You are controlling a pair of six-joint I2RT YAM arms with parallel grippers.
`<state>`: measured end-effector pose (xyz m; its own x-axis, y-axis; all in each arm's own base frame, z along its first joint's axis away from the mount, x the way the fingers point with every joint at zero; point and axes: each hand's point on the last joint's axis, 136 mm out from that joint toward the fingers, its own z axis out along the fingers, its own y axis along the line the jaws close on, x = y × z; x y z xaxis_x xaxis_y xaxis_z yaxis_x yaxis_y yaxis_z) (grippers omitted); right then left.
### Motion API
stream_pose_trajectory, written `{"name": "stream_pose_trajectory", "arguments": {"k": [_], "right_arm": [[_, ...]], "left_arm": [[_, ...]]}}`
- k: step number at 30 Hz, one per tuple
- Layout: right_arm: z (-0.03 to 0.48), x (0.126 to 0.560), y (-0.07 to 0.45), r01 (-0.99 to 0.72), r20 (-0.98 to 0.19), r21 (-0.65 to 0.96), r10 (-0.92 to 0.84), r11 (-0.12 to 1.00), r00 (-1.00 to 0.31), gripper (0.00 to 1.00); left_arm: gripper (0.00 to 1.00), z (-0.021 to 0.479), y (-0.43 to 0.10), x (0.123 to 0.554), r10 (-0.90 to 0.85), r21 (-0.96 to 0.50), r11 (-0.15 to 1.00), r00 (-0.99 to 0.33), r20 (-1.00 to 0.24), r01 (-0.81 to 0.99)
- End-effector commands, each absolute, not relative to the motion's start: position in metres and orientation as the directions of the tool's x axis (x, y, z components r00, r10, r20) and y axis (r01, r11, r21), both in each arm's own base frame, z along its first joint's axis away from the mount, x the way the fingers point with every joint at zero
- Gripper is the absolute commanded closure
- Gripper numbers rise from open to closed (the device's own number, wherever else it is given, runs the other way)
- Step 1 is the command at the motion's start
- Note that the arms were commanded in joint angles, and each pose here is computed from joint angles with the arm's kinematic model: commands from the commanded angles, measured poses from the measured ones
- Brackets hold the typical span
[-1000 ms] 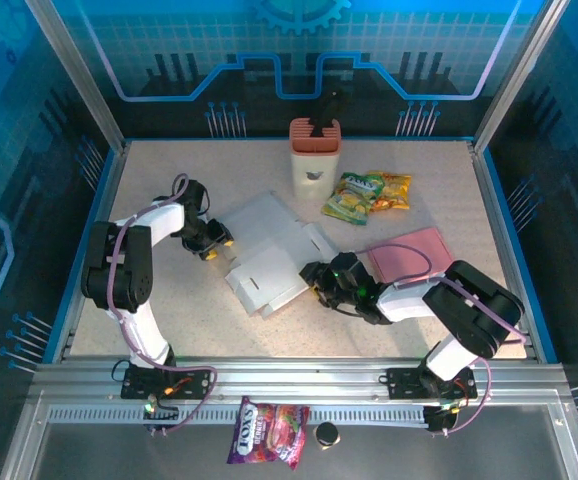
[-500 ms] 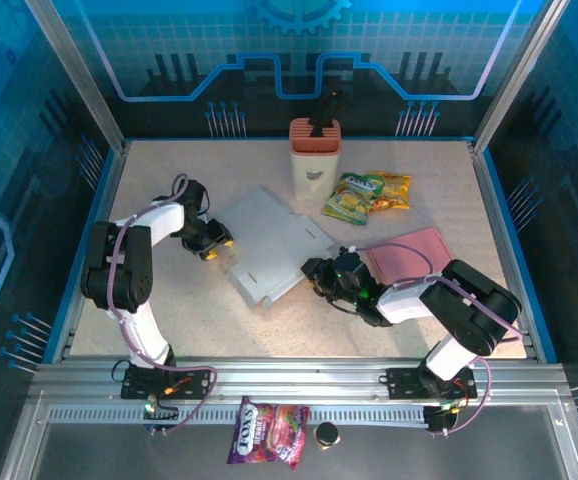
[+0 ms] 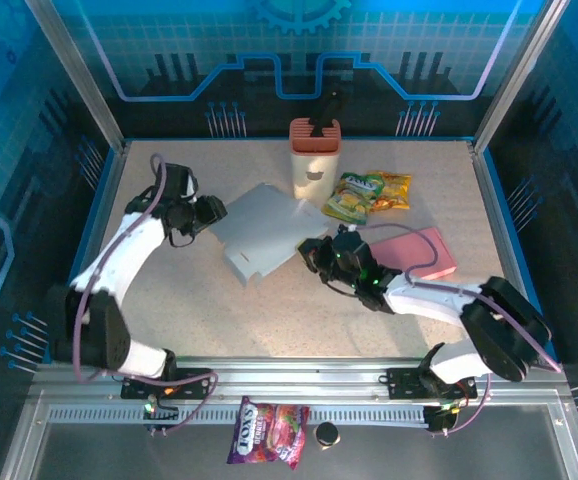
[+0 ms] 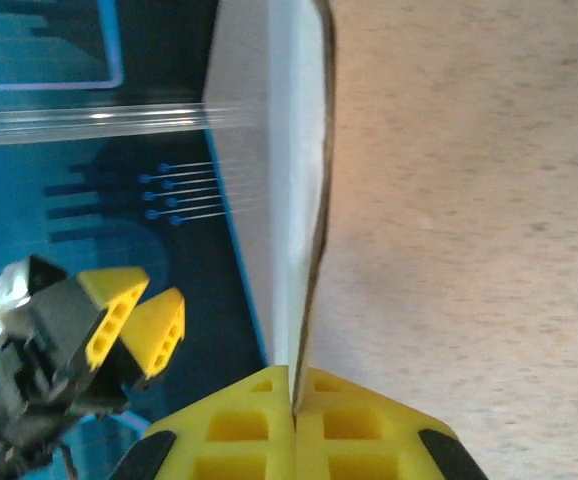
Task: Fold the paper box
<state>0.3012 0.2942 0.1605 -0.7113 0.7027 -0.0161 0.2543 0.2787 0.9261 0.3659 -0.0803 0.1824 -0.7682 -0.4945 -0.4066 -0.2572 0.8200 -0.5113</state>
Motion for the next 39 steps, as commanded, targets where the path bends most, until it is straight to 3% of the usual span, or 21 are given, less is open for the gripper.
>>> {"name": "stream_pose_trajectory", "arguments": {"k": [1, 8, 15, 21, 28, 39], "right_arm": [[0.191, 0.299, 0.286, 0.315, -0.012, 0.9, 0.74, 0.301, -0.673, 1.0], [0.285, 0.293, 0.28, 0.337, 0.025, 0.91, 0.781, 0.241, -0.624, 1.0], [0.347, 0.282, 0.268, 0.413, 0.009, 0.866, 0.817, 0.282, -0.577, 1.0], [0.33, 0.31, 0.268, 0.479, 0.019, 0.827, 0.837, 0.293, -0.546, 1.0], [0.293, 0.324, 0.262, 0.556, 0.032, 0.767, 0.845, 0.322, -0.533, 1.0], [0.272, 0.323, 0.26, 0.594, 0.048, 0.734, 0.847, 0.329, -0.53, 1.0]], "left_arm": [[0.48, 0.235, -0.086, 0.355, -0.408, -0.467, 0.877, -0.687, -0.601, -0.112], [0.44, 0.313, -0.089, 0.325, -0.324, -0.425, 0.901, -0.522, -0.789, 0.085], [0.43, 0.335, -0.11, 0.303, -0.237, -0.42, 0.871, -0.531, -0.814, 0.255], [0.44, 0.316, -0.135, 0.268, -0.097, -0.391, 0.798, -0.542, -0.835, 0.459], [0.43, 0.275, -0.142, 0.238, -0.022, -0.393, 0.759, -0.584, -0.811, 0.519], [0.36, 0.232, -0.16, 0.246, 0.134, -0.273, 0.791, -0.59, -0.796, 0.547]]}}
